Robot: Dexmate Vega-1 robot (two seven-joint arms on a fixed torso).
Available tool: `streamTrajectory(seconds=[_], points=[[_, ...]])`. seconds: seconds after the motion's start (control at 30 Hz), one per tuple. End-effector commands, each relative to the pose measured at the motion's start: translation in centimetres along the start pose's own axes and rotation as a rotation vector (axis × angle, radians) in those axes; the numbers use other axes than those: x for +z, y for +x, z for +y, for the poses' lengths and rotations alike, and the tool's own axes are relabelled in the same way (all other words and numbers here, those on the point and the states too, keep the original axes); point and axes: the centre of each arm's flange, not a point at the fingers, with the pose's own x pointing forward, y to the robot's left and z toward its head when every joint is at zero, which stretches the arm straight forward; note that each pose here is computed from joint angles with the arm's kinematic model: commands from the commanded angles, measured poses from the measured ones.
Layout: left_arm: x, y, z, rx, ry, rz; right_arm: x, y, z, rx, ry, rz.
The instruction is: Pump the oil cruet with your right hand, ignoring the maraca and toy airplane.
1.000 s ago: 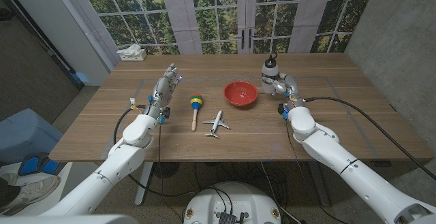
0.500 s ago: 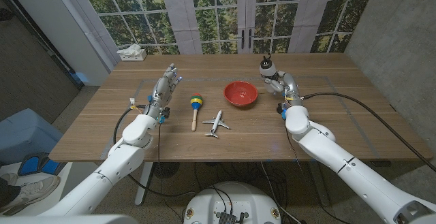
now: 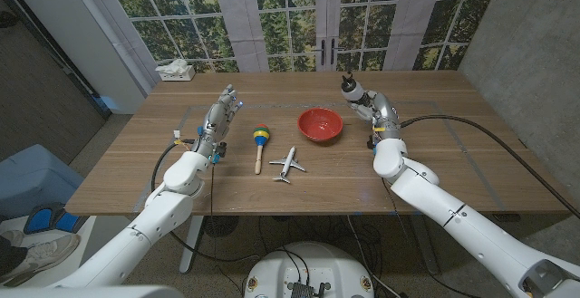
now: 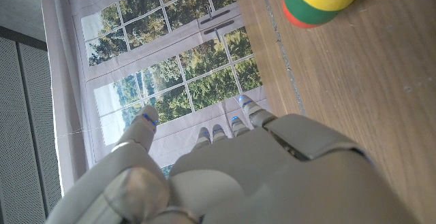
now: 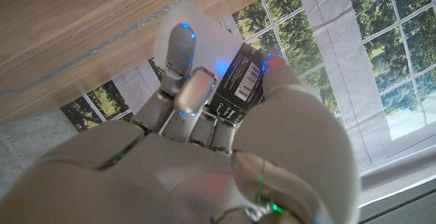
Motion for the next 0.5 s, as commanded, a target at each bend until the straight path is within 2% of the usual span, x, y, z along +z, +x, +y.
streamTrajectory(seconds=[0.03, 0.5], points=[[-0.13, 0.42, 0.11, -0.006, -0.003, -0.003, 0.64, 0.15, 0.21, -0.051, -0.161, -0.027], [-0.15, 0.90, 0.13, -0.014, -0.005, -0.005, 0.97, 0.23, 0.43, -0.098, -0.321, -0.050]])
